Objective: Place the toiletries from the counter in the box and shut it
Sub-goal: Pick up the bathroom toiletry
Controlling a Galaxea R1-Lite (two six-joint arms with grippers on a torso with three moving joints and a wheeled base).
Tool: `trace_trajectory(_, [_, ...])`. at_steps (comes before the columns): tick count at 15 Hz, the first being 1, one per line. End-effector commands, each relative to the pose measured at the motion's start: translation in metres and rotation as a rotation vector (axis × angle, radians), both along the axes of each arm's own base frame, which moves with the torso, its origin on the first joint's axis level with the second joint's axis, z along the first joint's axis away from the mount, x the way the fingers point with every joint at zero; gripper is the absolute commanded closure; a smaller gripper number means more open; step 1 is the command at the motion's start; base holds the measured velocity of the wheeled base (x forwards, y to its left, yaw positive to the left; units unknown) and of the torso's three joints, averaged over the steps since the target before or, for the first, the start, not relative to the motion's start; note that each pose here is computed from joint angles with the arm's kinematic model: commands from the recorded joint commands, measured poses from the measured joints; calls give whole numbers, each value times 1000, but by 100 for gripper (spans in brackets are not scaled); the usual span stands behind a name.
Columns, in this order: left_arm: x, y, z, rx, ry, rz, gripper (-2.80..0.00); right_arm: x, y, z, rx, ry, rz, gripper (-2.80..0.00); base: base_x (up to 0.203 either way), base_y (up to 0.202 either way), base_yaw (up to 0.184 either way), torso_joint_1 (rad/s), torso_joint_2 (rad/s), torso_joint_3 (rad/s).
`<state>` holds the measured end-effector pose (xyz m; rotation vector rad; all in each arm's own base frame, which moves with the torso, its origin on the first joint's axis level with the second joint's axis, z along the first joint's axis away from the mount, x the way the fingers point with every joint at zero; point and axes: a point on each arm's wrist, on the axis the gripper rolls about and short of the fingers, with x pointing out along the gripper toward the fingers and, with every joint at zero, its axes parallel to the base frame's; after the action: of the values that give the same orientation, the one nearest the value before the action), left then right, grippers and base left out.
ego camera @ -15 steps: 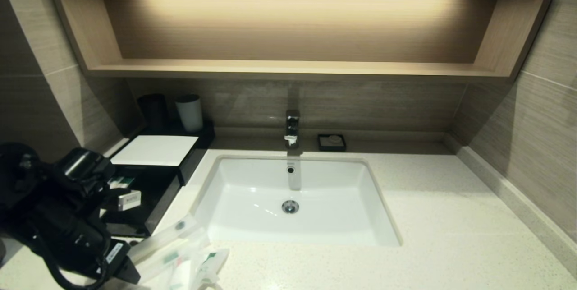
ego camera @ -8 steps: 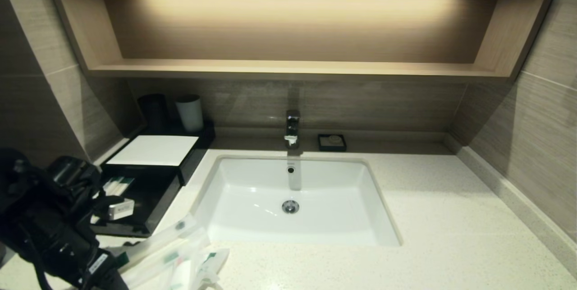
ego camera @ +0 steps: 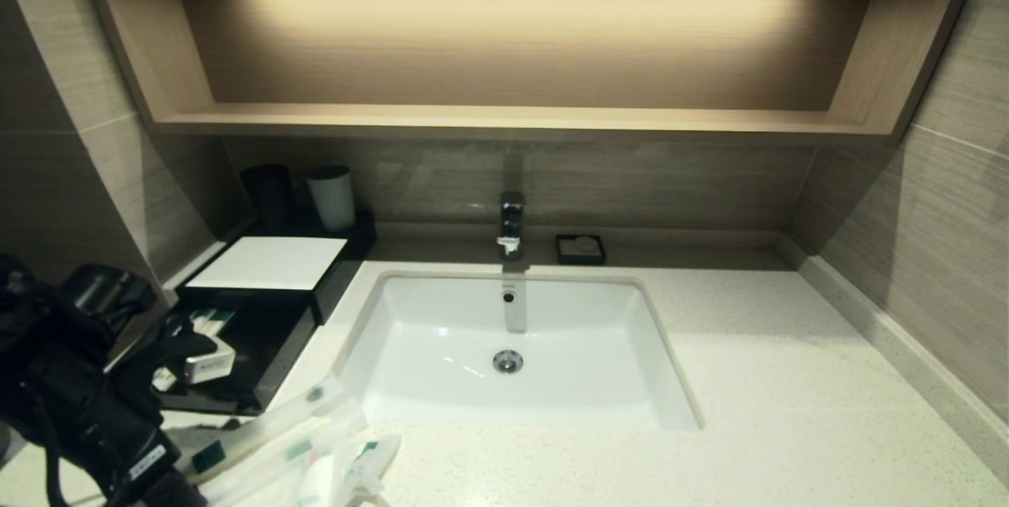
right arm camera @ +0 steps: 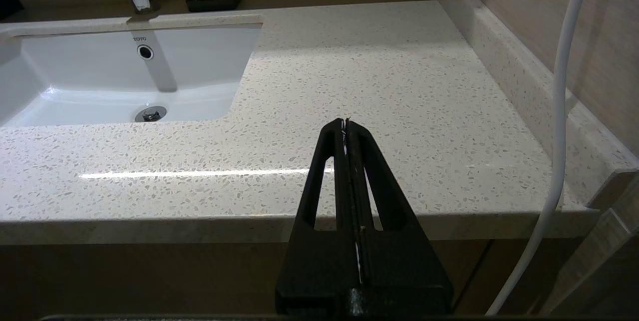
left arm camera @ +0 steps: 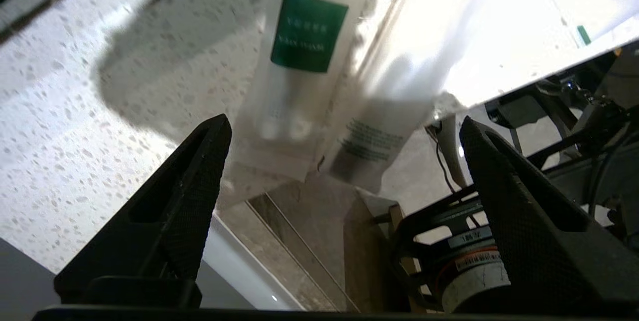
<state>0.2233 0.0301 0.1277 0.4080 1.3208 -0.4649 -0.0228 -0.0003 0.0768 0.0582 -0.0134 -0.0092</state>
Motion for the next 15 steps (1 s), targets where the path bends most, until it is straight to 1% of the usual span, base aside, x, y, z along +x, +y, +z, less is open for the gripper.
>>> trace_trajectory(1, [7,1,-8,-3,13,-5,-280,0,0,0,0,-1,0,0,0,0,0,0,0,0])
trace_trajectory(4, [8,4,-14,12,41,4,-280,0,0,0,0,1,-1,0,0,0,0,0,0,0])
trace_trajectory(6, [7,5,-18,33,68,0,-280,0,0,0,0,-1,0,0,0,0,0,0,0,0])
trace_trajectory(11, [2,2,-24,30,98,-10,-280,0,0,0,0,-1,-1,0,0,0,0,0,0,0])
trace_trajectory(12, [2,1,-25,30,103,-14,0,0,0,0,0,1,0,0,0,0,0,0,0,0])
trace_trajectory(15, [-1,-3,-29,28,121,-33,0,0,0,0,0,-1,-1,0,0,0,0,0,0,0])
